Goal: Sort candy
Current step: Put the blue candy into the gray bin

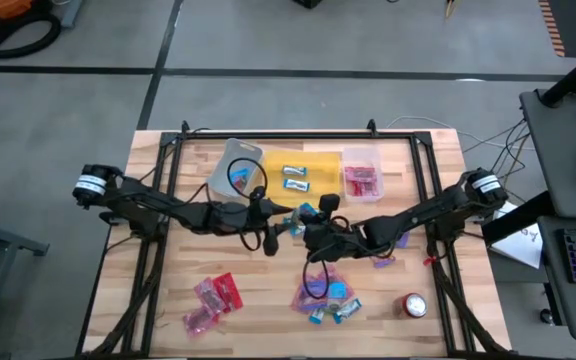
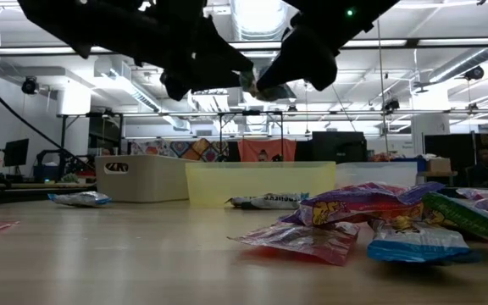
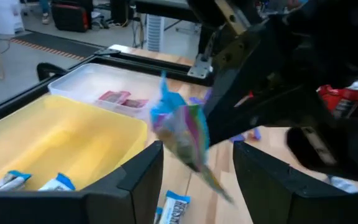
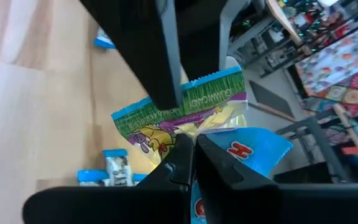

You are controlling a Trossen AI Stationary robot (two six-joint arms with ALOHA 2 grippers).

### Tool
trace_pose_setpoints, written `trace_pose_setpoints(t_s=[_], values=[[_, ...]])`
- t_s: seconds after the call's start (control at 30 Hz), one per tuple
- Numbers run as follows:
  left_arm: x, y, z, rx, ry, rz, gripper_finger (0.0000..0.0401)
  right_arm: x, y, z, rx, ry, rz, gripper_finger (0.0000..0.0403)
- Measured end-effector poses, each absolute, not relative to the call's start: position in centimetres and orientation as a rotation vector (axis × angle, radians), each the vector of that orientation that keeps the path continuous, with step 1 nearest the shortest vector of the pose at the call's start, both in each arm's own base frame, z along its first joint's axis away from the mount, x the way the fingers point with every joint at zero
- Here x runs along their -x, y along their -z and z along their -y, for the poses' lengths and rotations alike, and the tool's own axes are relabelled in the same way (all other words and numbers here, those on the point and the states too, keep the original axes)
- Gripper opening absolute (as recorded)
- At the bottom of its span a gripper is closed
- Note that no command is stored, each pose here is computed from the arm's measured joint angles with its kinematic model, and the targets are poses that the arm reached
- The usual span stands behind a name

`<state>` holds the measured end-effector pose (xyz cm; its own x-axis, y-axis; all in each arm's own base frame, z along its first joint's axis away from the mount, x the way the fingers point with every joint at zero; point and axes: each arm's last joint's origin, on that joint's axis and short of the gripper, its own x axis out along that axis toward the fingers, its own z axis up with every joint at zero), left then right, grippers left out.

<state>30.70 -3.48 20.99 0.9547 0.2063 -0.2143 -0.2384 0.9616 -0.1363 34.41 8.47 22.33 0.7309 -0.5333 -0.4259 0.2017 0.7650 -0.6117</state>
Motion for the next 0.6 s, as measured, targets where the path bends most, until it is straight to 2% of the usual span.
trace_pose_setpoints(t_s=[0.1,0.2,0.4,0.6], values=[[-30.94,-20.70,3.49,0.159,-0.226,-0.194,0.0166,-34.65,-22.43,-8.54,0.581,0.428,-0.629,0.0009],[-31.06,-20.52,3.51,0.140,-0.224,-0.193,0.0139,-34.65,-22.44,-8.54,0.583,0.428,-0.629,0.0009],[-31.02,-20.80,3.36,0.114,-0.224,-0.181,0.0016,-34.56,-22.71,-8.53,0.580,0.421,-0.623,0.0009],[-30.99,-20.91,3.24,0.096,-0.226,-0.179,0.0002,-34.56,-22.71,-8.53,0.545,0.431,-0.614,0.0012]])
